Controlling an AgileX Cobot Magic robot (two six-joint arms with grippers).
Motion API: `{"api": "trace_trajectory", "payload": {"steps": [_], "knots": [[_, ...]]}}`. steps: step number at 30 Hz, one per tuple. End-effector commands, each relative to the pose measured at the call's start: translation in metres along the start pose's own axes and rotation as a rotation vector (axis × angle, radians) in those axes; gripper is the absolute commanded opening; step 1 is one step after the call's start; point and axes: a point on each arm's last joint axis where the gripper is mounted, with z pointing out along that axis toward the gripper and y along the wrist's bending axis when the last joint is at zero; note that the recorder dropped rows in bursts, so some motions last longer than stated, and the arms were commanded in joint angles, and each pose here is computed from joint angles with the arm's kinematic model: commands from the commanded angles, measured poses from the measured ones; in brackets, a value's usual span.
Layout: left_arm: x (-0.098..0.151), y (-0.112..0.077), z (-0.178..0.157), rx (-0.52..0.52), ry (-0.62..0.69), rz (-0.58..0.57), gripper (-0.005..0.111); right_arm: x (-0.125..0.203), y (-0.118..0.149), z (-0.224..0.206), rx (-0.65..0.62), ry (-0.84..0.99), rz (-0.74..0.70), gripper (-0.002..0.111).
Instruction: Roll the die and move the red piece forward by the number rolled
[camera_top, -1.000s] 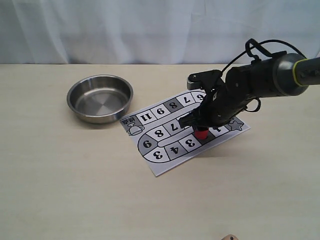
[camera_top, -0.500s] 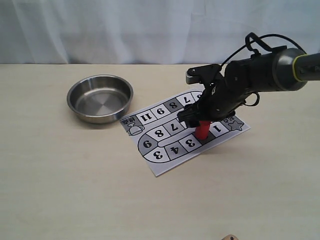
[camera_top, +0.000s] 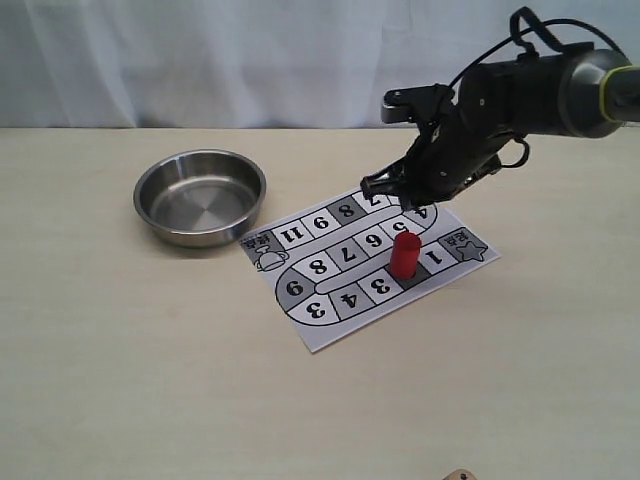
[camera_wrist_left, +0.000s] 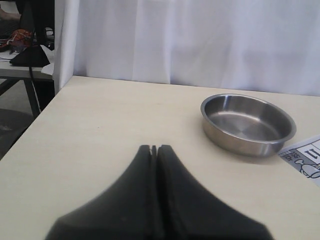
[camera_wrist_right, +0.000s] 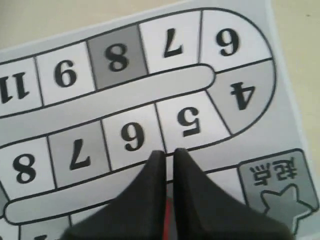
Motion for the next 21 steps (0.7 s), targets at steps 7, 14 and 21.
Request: {"api": "trace_trajectory", "payload": {"steps": [7,14,21], "knots": [[-0.003,0.0,-0.001,0.001,-0.018,0.003,0.0,0.013,-0.082,-0.009,0.087,0.132,0.184,0.004],[-0.003,0.0,-0.001,0.001,-0.018,0.003,0.0,0.028,-0.13,-0.016,0.119,0.204,0.214,0.004],[-0.003,0.0,-0.001,0.001,-0.017,0.001,0.0,0.046,-0.164,-0.024,0.128,0.291,0.267,0.004]]}}
